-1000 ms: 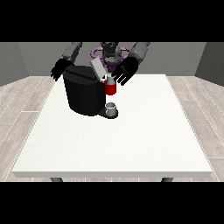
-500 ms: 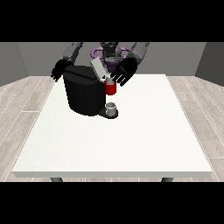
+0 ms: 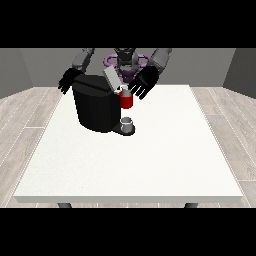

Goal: Insert the coffee pod into the coffee machine and close the lid

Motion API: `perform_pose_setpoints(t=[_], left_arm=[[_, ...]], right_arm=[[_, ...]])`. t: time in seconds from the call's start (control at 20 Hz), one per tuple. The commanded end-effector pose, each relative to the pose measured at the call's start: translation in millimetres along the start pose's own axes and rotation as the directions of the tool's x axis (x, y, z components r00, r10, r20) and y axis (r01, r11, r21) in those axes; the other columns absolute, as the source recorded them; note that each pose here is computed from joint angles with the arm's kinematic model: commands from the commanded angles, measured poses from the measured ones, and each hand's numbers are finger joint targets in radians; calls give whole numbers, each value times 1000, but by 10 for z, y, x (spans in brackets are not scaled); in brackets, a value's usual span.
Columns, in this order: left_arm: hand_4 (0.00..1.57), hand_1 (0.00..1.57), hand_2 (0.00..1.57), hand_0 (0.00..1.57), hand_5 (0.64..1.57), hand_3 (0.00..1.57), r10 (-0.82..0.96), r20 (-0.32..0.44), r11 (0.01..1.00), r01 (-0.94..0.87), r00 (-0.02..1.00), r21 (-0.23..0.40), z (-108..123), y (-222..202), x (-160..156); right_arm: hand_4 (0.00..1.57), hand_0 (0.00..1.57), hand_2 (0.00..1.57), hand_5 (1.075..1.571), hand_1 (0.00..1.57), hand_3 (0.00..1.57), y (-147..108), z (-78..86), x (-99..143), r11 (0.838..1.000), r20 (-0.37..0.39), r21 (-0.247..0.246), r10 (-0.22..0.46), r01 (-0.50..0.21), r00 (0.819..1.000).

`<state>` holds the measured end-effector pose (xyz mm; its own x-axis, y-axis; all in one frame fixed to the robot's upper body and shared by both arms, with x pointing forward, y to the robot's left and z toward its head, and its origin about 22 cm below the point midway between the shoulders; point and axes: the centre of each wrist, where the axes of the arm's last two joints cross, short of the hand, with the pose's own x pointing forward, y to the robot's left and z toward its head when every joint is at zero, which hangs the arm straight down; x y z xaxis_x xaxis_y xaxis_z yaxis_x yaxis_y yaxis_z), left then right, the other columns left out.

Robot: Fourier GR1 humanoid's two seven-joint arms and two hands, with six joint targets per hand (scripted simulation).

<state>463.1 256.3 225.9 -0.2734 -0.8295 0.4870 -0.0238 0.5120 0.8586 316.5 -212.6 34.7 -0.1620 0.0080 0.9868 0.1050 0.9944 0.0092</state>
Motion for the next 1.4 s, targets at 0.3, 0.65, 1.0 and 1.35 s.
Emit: perform_pose_setpoints(t=[0.3, 0.65, 1.0, 1.35], left_arm=[[235, 567, 810, 567, 1571, 640, -80, 33, 994, 82, 996, -76, 71, -147, -142], [0, 0, 0, 0, 1571, 0, -121, -11, 987, 120, 993, -103, 67, -27, -149], [0, 0, 0, 0, 1571, 0, -94, 9, 988, 94, 996, -121, 6, -11, 17], [0, 0, 0, 0, 1571, 0, -84, -5, 990, 83, 996, -117, 74, -247, -66]], right_arm=[[463, 0, 0, 1571, 0, 0, -113, -38, 18, 1000, 21, -2, -20, 21, 1000], [411, 0, 0, 1571, 0, 0, -114, 83, -100, 1000, -26, 6, 6, -6, 1000], [348, 0, 0, 1571, 0, 0, -192, 63, -191, 999, -43, -33, 17, -19, 999], [416, 0, 0, 1571, 0, 0, -271, 223, -365, 999, -75, -49, 18, -21, 997]])
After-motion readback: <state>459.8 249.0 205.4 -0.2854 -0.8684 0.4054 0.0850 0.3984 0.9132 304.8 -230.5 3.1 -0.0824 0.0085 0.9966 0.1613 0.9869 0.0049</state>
